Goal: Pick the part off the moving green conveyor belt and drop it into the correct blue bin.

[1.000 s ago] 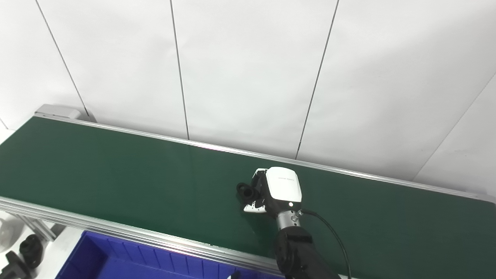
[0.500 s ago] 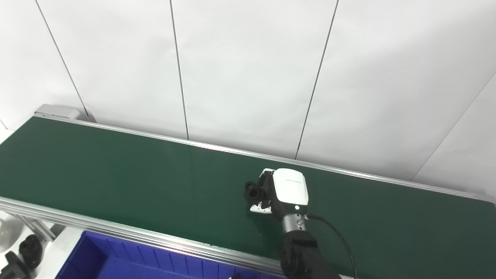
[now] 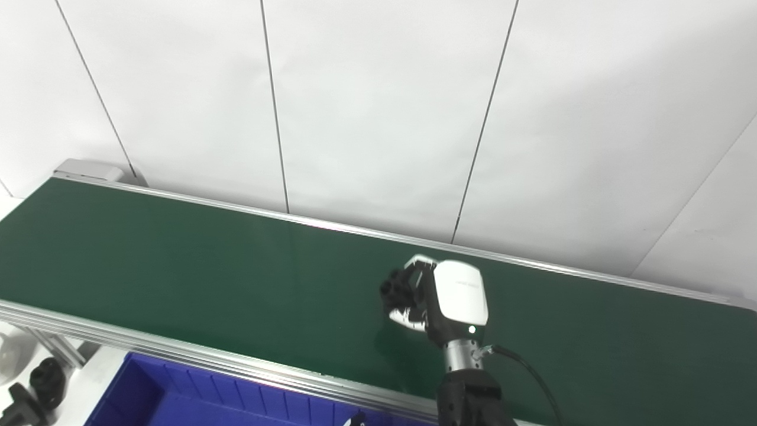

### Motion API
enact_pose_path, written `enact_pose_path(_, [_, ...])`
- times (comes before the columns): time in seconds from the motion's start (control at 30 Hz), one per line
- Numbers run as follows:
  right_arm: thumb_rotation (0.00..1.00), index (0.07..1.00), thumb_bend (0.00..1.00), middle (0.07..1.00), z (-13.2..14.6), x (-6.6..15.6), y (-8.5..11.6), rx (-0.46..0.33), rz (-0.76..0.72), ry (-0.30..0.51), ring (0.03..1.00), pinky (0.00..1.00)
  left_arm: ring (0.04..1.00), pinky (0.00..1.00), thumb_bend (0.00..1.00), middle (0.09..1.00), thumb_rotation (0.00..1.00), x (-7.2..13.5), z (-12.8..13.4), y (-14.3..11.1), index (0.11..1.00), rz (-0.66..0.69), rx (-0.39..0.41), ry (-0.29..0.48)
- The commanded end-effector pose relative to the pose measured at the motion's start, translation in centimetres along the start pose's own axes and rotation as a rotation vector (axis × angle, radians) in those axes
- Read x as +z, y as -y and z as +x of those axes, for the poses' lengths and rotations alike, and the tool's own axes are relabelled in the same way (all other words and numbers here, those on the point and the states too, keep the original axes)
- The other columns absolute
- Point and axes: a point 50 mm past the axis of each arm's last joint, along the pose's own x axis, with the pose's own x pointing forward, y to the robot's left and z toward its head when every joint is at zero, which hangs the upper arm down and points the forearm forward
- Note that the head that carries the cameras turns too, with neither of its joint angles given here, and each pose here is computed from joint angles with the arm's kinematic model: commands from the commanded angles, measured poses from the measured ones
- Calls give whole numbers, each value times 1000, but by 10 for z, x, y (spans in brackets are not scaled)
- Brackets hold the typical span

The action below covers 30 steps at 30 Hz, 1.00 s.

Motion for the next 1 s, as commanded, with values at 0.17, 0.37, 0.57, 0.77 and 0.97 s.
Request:
enact_pose_path(0.17, [138,487,501,299,-7,39,55,-90,45,88,206,142,922,820,779,987,898,16,-3,-13,1000,12,34,63])
enact_pose_path(0.37, [134,486,502,275,-30,58,86,-104,71,82,187,126,952,917,764,998,879,28,-10,-26,1000,-10,39,68])
enact_pose_path(0.57, [129,485,504,255,-72,67,109,-92,83,26,161,99,984,998,763,1000,914,43,-16,-40,1000,-54,44,62])
enact_pose_path(0.77, [131,485,504,287,-125,63,122,-13,64,-56,197,135,987,1000,728,1000,992,51,-18,-59,1000,-36,51,56])
enact_pose_path(0.97, [124,486,507,265,-172,52,125,73,46,-130,179,123,1000,1000,723,1000,969,53,-17,-75,1000,-71,45,73])
